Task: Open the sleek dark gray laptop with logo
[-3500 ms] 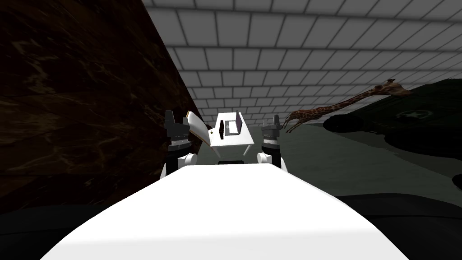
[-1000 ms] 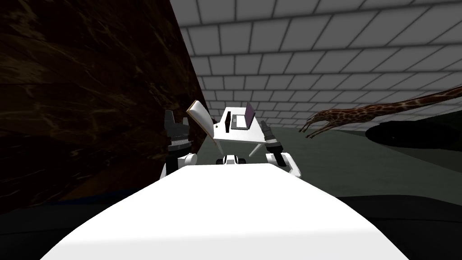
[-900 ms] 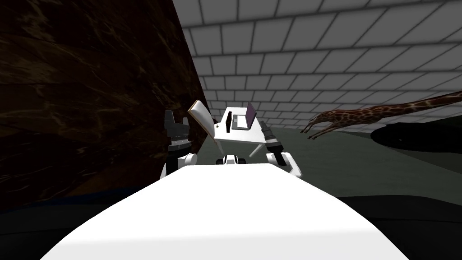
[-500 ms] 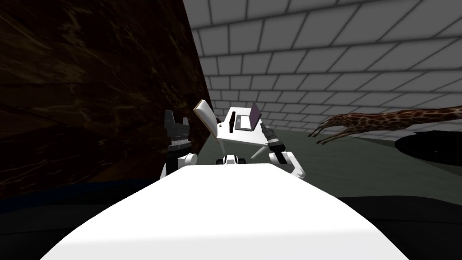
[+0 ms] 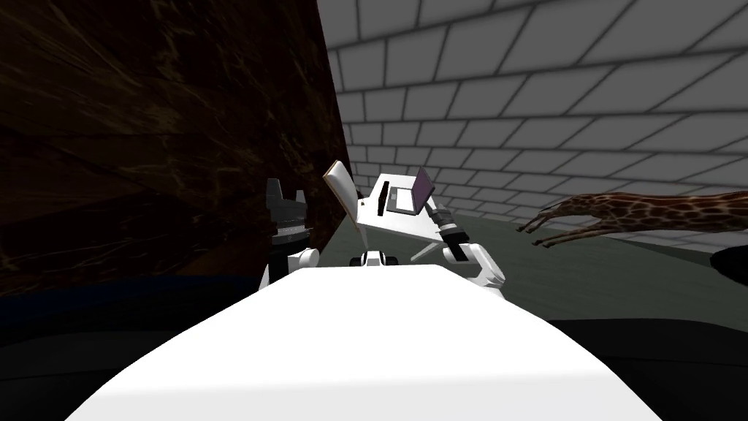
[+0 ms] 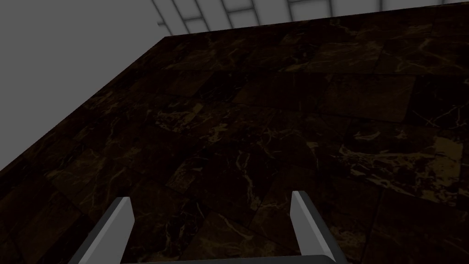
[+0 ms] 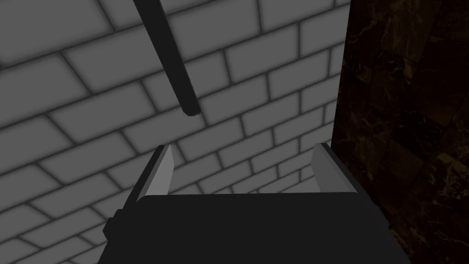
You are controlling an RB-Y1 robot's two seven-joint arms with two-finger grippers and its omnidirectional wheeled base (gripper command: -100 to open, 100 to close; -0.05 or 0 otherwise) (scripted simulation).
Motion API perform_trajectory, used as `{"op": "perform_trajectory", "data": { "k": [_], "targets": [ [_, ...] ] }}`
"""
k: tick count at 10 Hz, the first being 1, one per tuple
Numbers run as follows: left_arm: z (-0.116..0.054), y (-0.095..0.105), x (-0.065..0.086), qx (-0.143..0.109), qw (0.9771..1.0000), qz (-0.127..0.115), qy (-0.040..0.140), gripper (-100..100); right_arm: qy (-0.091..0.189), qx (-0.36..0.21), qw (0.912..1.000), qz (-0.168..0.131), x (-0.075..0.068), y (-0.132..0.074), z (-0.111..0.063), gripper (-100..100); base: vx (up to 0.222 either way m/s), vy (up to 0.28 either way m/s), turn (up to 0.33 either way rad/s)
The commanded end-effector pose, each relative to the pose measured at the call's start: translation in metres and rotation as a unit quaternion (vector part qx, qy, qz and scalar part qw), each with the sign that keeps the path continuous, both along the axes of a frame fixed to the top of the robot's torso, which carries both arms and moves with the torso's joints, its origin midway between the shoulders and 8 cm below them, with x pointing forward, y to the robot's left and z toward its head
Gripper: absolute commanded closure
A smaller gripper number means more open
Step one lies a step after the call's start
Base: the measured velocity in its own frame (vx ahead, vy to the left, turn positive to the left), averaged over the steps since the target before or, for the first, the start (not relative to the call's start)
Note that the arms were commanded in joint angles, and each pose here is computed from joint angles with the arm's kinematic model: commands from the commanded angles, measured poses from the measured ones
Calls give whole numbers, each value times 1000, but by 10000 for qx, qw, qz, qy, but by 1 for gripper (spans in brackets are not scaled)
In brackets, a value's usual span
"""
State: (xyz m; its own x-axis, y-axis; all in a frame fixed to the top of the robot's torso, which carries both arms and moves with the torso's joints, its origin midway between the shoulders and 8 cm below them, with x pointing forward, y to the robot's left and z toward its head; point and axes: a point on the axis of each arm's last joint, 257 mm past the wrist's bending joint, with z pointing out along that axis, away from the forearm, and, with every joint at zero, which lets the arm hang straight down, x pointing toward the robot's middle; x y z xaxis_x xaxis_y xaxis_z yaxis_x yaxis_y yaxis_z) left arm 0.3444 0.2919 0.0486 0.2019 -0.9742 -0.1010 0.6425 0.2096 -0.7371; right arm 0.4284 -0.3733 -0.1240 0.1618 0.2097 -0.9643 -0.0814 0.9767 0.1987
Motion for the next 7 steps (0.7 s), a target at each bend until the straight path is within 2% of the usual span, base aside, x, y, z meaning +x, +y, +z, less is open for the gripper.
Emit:
{"op": "perform_trajectory", "data": {
  "k": [1, 4, 7],
  "targets": [
    [0, 0, 0, 0, 10000, 0, 0, 0, 227, -927, 9948, -359, 7, -33, -10, -100, 18, 22, 139],
    [0, 0, 0, 0, 10000, 0, 0, 0, 462, -1961, 9766, -746, 12, -72, -14, -100, 17, 18, 160],
    [0, 0, 0, 0, 10000, 0, 0, 0, 645, -2874, 9494, -1085, 14, -110, -10, -100, 17, 15, 142]
  ]
}}
